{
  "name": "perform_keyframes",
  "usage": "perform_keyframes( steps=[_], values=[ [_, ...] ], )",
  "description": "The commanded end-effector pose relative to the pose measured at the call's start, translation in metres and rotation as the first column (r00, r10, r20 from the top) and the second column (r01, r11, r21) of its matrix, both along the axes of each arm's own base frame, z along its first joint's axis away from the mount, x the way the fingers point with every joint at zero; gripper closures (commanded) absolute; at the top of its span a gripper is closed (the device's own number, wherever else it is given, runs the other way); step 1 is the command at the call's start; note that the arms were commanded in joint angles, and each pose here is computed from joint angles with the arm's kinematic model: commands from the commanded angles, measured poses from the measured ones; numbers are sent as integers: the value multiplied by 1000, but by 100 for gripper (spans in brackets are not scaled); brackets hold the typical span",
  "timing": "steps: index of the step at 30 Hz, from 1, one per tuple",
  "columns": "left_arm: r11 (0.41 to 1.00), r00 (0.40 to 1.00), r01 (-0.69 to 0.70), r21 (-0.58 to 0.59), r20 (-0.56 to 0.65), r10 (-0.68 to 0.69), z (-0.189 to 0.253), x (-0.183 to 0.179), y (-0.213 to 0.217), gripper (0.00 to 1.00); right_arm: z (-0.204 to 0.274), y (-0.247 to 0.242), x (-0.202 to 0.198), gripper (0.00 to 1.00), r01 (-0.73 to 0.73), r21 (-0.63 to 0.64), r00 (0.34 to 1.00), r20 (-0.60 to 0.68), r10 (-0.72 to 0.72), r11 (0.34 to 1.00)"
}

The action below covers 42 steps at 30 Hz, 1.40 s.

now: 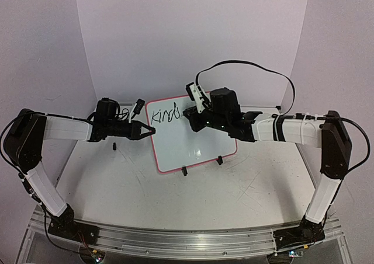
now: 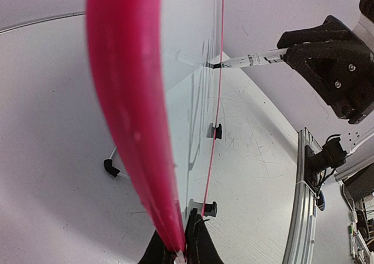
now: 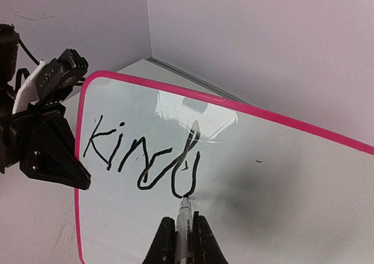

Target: Write a sentence on the whiteboard

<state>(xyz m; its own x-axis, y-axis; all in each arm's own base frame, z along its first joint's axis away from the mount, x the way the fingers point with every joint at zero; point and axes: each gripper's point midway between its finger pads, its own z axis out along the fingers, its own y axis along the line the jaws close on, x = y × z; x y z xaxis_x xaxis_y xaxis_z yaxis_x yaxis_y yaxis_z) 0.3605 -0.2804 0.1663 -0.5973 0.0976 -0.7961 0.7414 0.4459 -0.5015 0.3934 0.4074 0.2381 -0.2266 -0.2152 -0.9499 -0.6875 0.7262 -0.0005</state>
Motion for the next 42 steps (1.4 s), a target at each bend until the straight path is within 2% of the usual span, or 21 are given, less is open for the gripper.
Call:
perform_keyframes(
  steps=[1,21,31,42],
  values=[
    [975,980,-175,134,117,159,-14,40,24,100,23,-6,8,100,55,28,997,51,-57,998],
    [976,981,-171,139,115,155,-14,40,24,100,48,-5,28,100,106,53,987,114,-111,993],
    [976,982,-167,142,110,152,-15,40,23,100,47,-18,30,100,167,54,979,108,-172,984],
    [975,983,-166,146,108,151,-14,40,23,100,27,-21,14,100,120,31,991,51,-122,992]
  ],
)
